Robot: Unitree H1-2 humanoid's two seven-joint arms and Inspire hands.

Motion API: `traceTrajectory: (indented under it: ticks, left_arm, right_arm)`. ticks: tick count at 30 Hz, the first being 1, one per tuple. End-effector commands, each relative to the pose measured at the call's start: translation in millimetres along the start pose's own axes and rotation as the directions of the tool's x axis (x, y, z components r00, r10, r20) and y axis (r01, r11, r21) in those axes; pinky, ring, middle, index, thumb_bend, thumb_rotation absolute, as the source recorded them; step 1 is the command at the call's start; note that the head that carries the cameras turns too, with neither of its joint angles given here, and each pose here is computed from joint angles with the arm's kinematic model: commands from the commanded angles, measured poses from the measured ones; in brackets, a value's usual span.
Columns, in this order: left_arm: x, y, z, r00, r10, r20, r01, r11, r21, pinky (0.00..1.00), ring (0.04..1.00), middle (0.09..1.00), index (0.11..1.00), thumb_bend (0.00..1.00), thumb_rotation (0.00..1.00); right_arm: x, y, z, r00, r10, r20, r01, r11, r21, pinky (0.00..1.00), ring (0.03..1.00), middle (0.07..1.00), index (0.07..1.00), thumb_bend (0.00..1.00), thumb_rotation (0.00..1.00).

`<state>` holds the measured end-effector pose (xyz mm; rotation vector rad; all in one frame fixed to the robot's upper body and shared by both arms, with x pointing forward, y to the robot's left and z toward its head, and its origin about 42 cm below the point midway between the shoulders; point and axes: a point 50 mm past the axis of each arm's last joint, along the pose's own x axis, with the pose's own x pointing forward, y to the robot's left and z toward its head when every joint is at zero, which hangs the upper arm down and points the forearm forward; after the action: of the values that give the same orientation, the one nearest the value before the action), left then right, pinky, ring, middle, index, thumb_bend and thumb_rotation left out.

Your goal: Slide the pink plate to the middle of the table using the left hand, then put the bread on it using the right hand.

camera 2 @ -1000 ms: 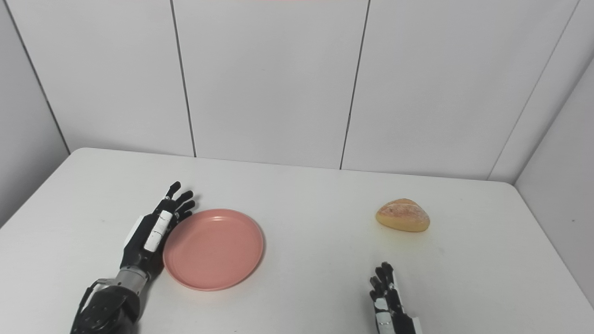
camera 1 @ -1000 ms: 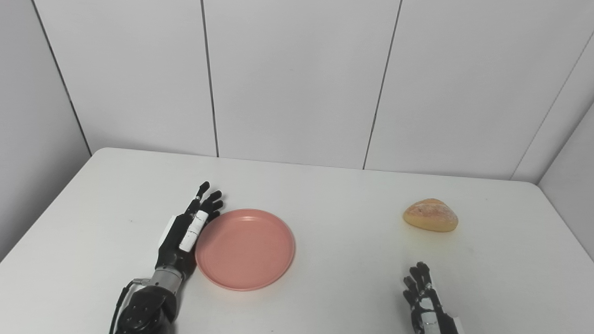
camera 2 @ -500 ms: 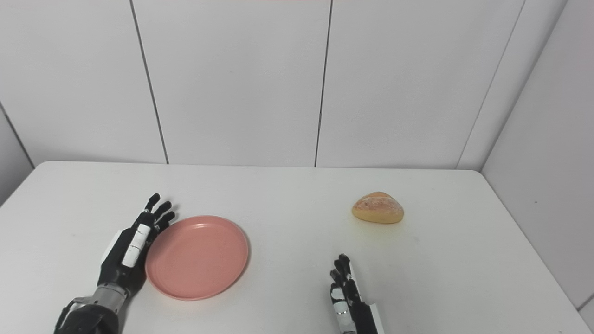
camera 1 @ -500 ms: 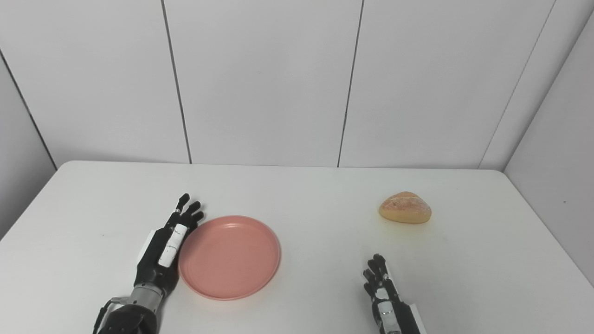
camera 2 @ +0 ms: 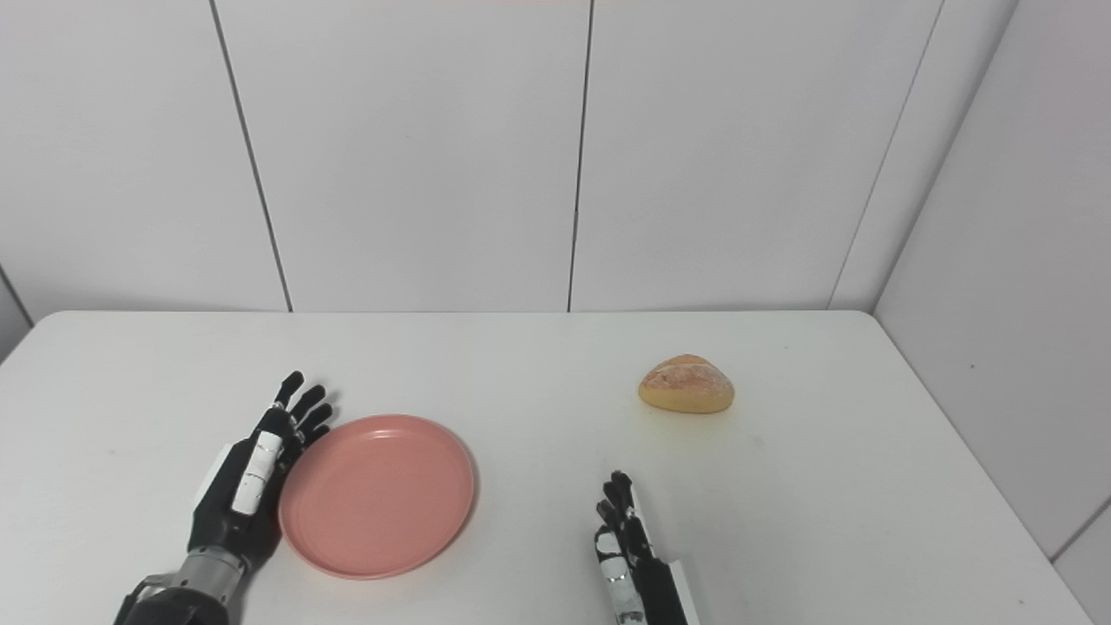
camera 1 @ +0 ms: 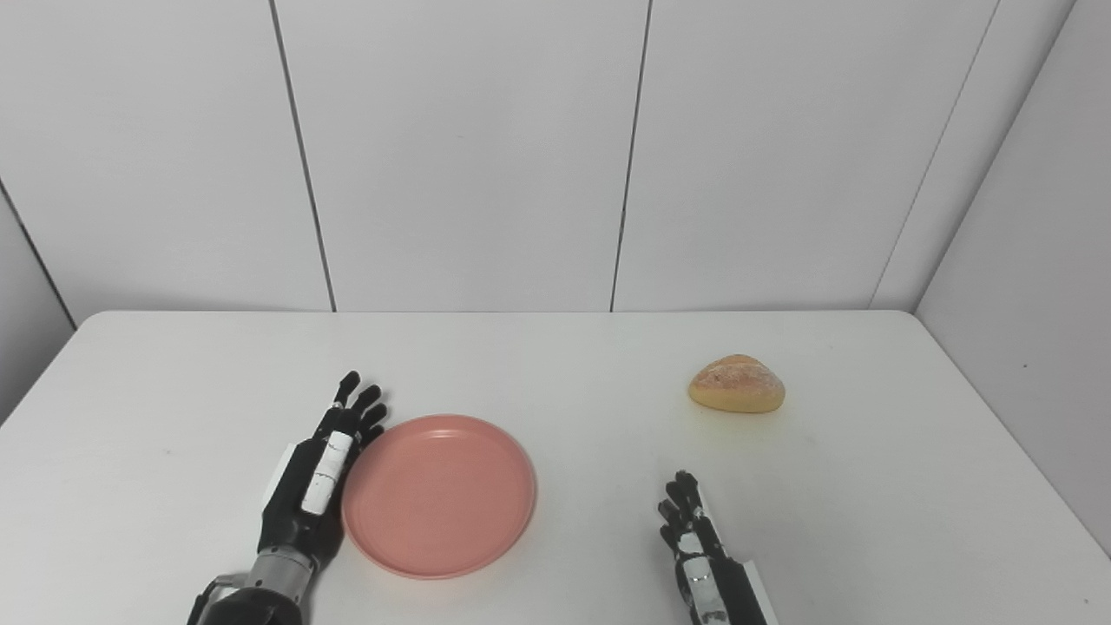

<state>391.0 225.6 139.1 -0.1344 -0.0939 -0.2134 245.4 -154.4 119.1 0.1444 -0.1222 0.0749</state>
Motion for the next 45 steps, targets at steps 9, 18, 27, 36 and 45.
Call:
traceTrajectory:
  ticks: [9,18,27,36,45]
  left_arm:
    - [-9,-13,-6,0.999,-0.001,-0.041,0.0,0.999,-0.034,0.95,0.929,0.954,0.983,0.99,0.76]
    - [-9,-6,-7,0.999,0.011,-0.047,-0.012,1.0,-0.025,0.94,0.913,0.951,0.979,0.99,0.77]
    - [-7,0,-9,0.999,0.018,-0.051,-0.02,0.999,-0.027,0.93,0.907,0.949,0.972,0.99,0.77]
    - [-5,5,-11,0.998,0.018,-0.062,-0.02,0.999,-0.033,0.92,0.911,0.949,0.987,0.95,0.77]
    - [-8,-3,-13,0.996,-0.005,-0.087,0.004,1.0,-0.011,0.91,0.907,0.95,0.992,0.94,0.78]
  right_arm:
    - [-3,-2,13,1.0,0.017,0.012,-0.017,1.0,0.008,0.98,0.975,0.987,1.0,0.8,0.89]
    - [-6,-9,21,0.998,0.009,0.054,-0.008,1.0,-0.026,0.95,0.958,0.984,1.0,0.81,0.92]
    - [8,-17,70,0.973,0.089,0.215,-0.016,0.947,-0.32,0.92,0.938,0.927,0.998,0.76,0.92]
    - [44,-39,123,0.942,0.235,0.239,-0.038,0.784,-0.62,0.88,0.909,0.914,0.897,0.78,0.87]
    - [70,-57,168,0.928,0.318,0.196,0.003,0.519,-0.855,0.82,0.912,0.923,0.849,0.84,0.76]
